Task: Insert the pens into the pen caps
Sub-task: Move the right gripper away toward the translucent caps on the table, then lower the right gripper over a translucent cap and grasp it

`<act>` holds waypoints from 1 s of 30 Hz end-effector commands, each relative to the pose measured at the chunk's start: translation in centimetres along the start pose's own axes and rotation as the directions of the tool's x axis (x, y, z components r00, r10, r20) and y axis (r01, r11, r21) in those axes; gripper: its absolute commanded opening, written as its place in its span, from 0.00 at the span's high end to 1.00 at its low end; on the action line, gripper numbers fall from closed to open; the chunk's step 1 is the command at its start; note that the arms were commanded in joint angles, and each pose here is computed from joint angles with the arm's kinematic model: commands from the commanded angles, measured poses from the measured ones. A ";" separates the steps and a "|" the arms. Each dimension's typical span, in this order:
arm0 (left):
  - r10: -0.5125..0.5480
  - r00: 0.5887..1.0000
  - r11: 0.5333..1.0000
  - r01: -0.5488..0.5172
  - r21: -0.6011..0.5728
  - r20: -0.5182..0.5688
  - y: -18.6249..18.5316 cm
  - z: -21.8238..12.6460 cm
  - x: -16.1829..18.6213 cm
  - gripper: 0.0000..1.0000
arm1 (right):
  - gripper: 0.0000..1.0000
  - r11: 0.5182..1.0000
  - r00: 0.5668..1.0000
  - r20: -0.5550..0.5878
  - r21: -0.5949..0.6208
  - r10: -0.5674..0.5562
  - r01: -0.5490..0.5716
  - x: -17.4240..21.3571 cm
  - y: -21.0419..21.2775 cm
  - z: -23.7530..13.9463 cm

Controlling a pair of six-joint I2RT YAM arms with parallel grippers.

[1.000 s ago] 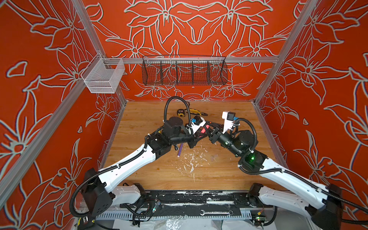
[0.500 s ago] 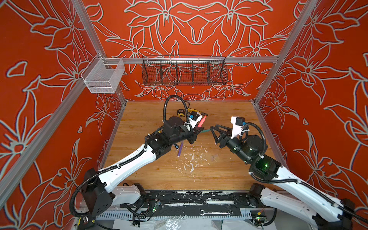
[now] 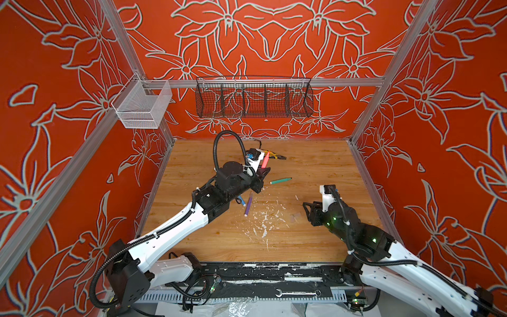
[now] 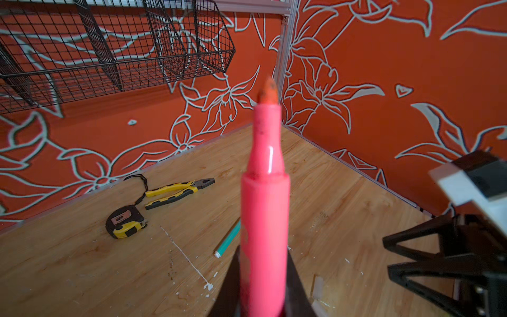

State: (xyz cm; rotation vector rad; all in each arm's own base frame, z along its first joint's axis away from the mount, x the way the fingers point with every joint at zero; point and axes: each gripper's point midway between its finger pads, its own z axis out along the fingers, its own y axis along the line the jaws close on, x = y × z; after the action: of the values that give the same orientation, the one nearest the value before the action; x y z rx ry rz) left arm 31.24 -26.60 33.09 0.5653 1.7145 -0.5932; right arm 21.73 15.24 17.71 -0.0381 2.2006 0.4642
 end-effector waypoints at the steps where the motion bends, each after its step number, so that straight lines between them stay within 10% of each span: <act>1: -0.010 0.998 1.000 0.010 -0.007 0.065 0.1 -0.8 -1.6 1.00 | 0.55 0.999 0.978 -0.210 0.044 0.006 0.003 5.4 -0.6 2.6; 8: -0.020 0.999 1.000 0.020 -0.001 0.049 0.1 -0.5 -1.3 1.00 | 0.58 0.995 0.927 -0.374 0.091 -0.014 0.052 9.1 -0.5 6.0; 30: -0.015 0.998 1.000 0.015 0.002 0.053 0.0 -0.8 -1.4 1.00 | 0.61 0.988 0.914 -0.405 0.137 -0.005 0.066 10.1 -0.3 8.8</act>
State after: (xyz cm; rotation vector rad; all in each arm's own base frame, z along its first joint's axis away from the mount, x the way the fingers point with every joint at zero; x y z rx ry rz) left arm 31.14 -26.41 33.37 0.5452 1.7102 -0.6054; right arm 21.55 18.27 4.47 -0.1169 2.6433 0.2607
